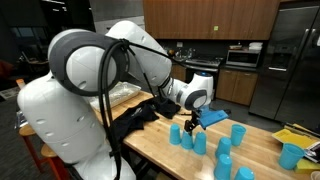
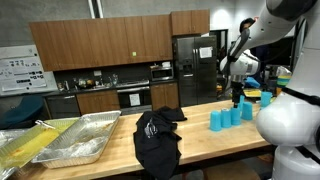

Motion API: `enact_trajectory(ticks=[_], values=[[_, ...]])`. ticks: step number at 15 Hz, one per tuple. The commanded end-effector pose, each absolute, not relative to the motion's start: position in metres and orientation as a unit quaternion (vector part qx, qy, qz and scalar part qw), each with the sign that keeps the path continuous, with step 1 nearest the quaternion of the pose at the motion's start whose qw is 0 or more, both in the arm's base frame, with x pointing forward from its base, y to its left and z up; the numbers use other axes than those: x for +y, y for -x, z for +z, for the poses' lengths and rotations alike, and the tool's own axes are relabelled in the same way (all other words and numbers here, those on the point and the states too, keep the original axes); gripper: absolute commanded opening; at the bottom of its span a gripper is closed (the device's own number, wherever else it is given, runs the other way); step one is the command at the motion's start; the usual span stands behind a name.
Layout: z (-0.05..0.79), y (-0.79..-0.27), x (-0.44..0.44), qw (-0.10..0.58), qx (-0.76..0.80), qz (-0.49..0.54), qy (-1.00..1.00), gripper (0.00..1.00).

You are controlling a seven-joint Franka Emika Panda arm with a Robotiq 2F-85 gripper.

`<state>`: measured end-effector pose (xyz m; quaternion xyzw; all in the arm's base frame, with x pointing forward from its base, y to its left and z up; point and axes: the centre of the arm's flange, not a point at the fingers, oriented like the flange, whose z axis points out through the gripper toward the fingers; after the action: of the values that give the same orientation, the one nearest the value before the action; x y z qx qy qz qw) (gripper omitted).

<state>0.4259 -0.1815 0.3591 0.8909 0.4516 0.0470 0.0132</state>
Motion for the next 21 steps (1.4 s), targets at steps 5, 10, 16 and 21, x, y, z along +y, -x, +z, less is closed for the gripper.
enact_trajectory(ticks=[5,10,16,21], values=[[0.346,-0.424,-0.186,0.031,0.447,0.041,-0.893,1.00],[0.338,-0.426,-0.187,0.035,0.451,0.039,-0.891,0.70],[0.338,-0.428,-0.187,0.045,0.452,0.048,-0.890,0.22],[0.340,-0.428,-0.188,0.051,0.451,0.052,-0.889,0.00]])
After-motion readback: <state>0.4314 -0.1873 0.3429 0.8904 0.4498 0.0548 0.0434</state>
